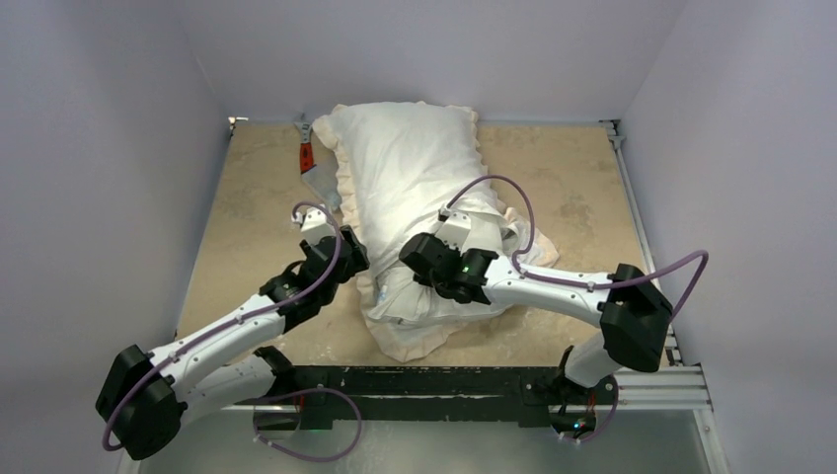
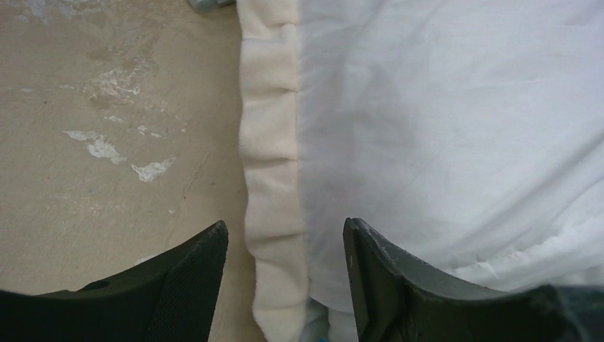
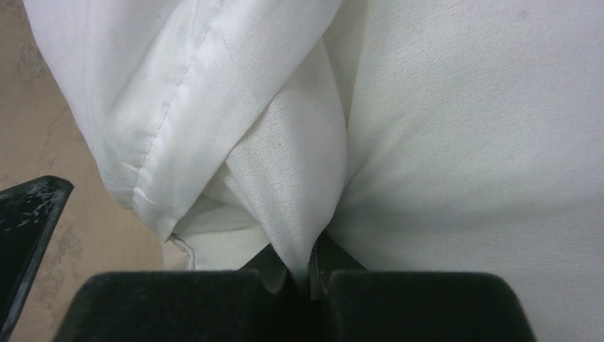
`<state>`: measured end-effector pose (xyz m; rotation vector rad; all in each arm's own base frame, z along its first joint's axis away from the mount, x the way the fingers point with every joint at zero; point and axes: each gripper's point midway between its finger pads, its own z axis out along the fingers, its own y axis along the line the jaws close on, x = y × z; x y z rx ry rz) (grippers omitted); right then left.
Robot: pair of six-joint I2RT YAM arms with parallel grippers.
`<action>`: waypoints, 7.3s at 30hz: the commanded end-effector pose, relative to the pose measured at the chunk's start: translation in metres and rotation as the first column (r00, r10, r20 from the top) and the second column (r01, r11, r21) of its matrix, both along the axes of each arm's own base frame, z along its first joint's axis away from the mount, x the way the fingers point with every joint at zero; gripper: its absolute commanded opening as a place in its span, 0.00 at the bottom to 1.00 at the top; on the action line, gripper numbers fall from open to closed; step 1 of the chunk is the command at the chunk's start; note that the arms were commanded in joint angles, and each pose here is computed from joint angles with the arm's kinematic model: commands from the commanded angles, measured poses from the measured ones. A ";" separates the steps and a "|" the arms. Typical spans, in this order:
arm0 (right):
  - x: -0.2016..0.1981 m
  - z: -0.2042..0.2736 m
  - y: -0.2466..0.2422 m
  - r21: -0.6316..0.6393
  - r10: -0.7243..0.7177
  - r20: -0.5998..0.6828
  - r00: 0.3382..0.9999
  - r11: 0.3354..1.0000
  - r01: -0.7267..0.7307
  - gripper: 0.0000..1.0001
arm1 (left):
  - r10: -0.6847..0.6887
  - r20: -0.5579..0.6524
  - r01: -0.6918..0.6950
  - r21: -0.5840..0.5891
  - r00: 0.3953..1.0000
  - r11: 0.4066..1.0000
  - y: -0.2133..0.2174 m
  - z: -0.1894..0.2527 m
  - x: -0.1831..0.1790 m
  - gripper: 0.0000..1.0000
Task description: Remove the pillowcase from the pillow
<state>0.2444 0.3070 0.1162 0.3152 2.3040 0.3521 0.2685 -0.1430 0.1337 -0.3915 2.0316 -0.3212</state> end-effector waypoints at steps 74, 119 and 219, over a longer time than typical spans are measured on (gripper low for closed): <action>-0.034 0.141 0.057 0.227 0.515 0.427 0.743 0.734 -0.640 0.20 | 0.185 0.061 -0.180 -0.089 0.981 0.980 0.069 0.053 0.115 0.46; -0.017 0.093 -0.046 0.363 0.012 0.056 0.998 0.931 -0.031 0.99 | -0.619 -0.128 0.622 0.335 0.775 0.708 -0.189 0.110 0.055 0.72; 0.002 0.129 0.017 0.094 0.132 0.215 0.968 0.983 -0.155 0.97 | -0.027 -0.123 0.076 0.412 0.992 0.908 0.041 0.086 0.217 0.00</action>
